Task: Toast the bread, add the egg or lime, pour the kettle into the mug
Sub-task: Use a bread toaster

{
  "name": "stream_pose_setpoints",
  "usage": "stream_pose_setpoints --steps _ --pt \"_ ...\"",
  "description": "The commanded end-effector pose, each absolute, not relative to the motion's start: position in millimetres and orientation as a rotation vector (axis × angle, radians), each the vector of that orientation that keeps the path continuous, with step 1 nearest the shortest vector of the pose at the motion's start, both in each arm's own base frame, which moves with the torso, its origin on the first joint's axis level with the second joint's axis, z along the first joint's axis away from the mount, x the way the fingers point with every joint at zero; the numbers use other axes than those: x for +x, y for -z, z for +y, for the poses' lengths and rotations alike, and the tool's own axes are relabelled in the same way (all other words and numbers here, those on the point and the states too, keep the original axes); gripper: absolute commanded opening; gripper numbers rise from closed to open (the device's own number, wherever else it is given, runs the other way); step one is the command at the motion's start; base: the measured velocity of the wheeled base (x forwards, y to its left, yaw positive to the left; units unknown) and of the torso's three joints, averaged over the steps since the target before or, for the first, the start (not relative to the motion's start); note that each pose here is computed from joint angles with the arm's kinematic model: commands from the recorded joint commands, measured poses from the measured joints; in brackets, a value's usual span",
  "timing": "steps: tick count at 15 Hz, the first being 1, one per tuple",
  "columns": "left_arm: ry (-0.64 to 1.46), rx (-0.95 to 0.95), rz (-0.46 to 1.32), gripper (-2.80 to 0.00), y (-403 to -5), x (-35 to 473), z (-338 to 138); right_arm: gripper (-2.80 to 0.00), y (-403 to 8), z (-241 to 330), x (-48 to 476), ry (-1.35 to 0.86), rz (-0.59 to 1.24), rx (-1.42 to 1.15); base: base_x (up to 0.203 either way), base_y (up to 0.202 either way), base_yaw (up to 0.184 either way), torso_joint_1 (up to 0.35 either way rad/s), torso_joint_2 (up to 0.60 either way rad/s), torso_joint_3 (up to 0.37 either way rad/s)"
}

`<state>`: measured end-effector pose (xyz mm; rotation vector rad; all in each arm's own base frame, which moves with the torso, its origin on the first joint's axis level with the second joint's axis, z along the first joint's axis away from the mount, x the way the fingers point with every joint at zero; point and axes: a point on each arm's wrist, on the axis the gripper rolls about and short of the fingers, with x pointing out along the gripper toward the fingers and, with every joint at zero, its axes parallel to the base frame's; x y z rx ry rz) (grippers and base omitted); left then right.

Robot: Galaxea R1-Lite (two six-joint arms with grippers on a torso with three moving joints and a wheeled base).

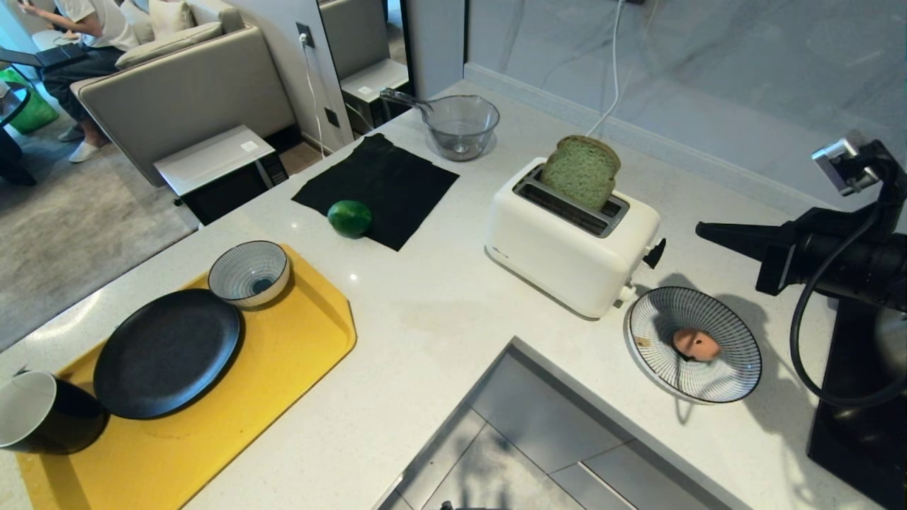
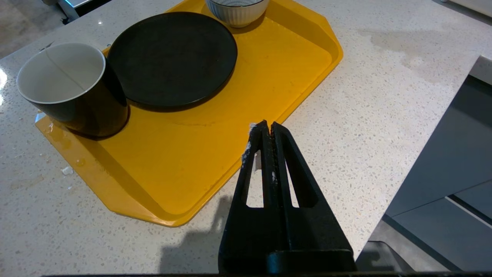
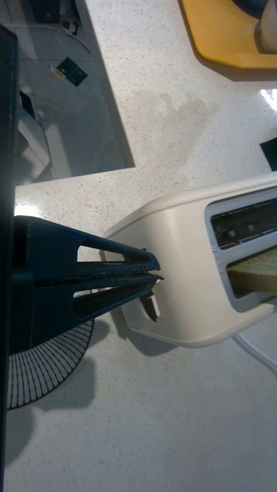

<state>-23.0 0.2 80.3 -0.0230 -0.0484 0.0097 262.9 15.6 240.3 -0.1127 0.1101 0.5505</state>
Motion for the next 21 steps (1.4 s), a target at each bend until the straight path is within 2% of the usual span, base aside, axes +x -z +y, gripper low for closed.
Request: stream_pose_setpoints --steps 1,21 --pt "-0.010 -0.023 -0.034 -2.80 -75.6 -21.8 0.2 -2.80 -224.9 15.9 270.5 -0.559 0.161 -0.099 0.000 0.000 0.000 0.000 0.00 0.000" --pt "-0.010 -0.023 -0.034 -2.80 -75.6 -21.8 0.2 -2.80 -194.8 27.6 316.2 -0.628 0.206 -0.086 0.000 0.000 0.000 0.000 0.00 0.000"
